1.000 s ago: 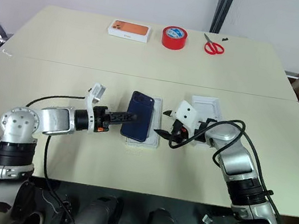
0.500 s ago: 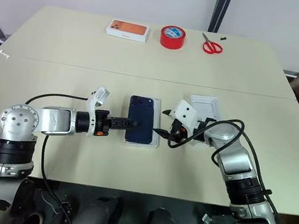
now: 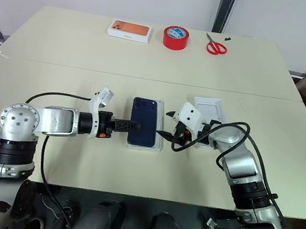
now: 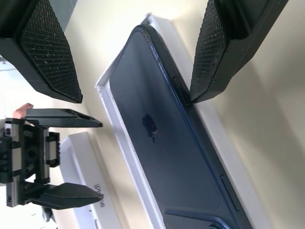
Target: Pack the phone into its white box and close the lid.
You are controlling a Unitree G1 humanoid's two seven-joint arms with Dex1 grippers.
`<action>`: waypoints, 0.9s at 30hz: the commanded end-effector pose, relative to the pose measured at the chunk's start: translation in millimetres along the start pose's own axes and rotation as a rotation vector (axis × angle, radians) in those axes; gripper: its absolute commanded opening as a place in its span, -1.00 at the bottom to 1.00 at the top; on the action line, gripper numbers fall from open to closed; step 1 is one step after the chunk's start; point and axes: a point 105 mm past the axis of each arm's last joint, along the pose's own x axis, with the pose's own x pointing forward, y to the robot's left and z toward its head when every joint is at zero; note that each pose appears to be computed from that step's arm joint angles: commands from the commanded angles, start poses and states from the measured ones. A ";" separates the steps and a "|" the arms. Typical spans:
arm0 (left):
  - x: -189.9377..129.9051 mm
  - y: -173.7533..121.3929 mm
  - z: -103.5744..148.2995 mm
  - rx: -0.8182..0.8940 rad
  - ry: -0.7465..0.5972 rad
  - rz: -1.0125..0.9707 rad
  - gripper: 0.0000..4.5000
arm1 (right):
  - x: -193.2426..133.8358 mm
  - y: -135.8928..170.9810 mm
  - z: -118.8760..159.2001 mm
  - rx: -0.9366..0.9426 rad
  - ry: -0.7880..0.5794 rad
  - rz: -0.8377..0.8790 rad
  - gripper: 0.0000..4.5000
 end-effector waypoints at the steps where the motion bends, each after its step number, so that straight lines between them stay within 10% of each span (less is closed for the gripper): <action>1: -2.1 -17.5 16.5 0.077 -0.040 -0.026 0.67 | 0.2 -2.9 9.0 -0.037 -0.024 -0.008 0.57; 27: 7.7 -15.0 15.1 0.070 -0.012 0.028 0.67 | 2.5 -4.1 9.7 -0.041 -0.028 -0.011 0.57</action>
